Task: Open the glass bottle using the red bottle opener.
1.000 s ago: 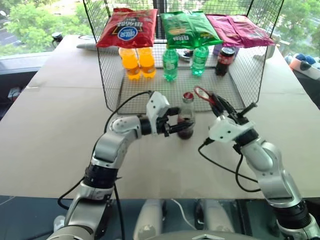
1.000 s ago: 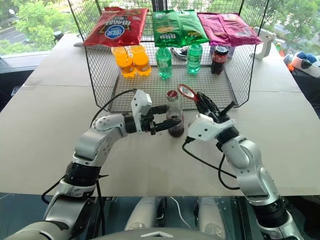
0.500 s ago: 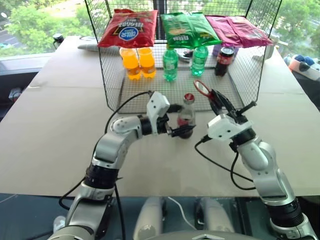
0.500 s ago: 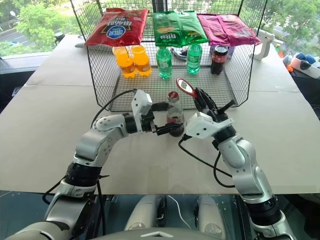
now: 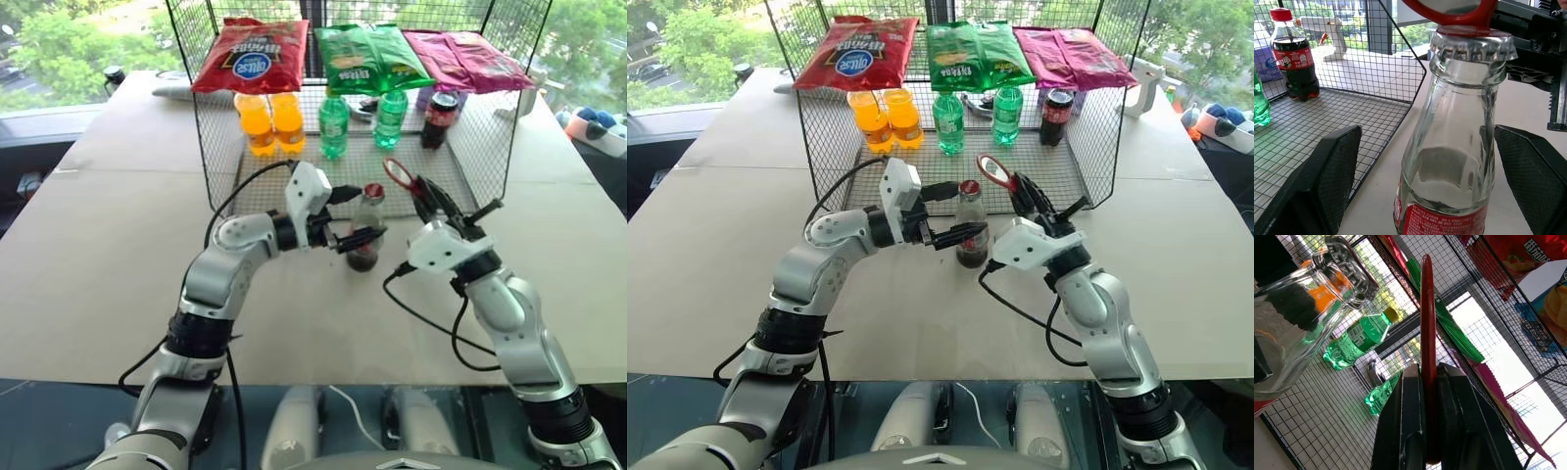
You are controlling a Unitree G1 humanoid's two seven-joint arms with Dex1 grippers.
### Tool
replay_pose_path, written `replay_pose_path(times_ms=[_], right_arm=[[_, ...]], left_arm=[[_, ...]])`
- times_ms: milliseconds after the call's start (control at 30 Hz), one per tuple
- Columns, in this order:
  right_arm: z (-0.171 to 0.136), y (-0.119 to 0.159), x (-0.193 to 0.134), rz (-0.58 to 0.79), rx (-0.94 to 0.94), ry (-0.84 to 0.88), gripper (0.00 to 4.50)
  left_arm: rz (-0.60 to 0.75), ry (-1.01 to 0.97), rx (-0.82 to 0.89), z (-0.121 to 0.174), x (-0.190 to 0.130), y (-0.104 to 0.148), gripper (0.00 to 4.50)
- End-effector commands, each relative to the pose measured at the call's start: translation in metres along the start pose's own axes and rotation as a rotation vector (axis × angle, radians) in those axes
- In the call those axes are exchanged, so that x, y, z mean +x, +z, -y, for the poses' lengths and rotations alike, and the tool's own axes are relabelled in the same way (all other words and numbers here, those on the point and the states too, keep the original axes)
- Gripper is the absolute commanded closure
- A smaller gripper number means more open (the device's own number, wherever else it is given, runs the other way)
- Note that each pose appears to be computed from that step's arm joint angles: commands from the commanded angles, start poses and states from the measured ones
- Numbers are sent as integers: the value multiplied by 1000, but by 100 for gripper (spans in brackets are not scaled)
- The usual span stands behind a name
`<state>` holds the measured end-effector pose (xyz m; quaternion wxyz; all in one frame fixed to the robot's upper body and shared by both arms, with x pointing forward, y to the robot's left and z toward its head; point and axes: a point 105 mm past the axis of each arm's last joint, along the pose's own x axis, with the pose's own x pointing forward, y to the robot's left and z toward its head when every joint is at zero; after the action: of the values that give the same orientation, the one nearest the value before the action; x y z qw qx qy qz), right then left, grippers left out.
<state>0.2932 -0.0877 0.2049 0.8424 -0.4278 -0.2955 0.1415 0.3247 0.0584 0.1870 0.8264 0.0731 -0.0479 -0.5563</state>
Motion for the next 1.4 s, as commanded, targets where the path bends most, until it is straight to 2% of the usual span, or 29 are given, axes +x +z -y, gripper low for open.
replay_pose_path(times_ms=[33,133,200,400,767,800,833,967,1400], right_arm=[[13,8,-2,32,-26,-40,450],[10,9,-3,41,-36,-25,450],[7,10,-4,49,-42,-15,450],[-3,10,-6,78,-51,7,450],[-15,7,-8,93,-34,6,450],[-15,7,-8,94,-33,5,450],[-15,7,-7,95,-32,4,450],[-15,7,-7,97,-33,2,450],[-20,9,-6,110,-29,0,450]], left_arm=[[37,-26,29,3,2,12,128],[36,-34,30,4,3,12,260],[37,-40,31,5,3,12,297],[36,-51,36,6,3,13,316],[22,-66,39,8,-2,14,318],[20,-66,37,8,-2,14,217],[19,-66,36,8,-2,14,192],[13,-63,37,7,-1,13,24],[18,-70,54,7,0,14,24]])
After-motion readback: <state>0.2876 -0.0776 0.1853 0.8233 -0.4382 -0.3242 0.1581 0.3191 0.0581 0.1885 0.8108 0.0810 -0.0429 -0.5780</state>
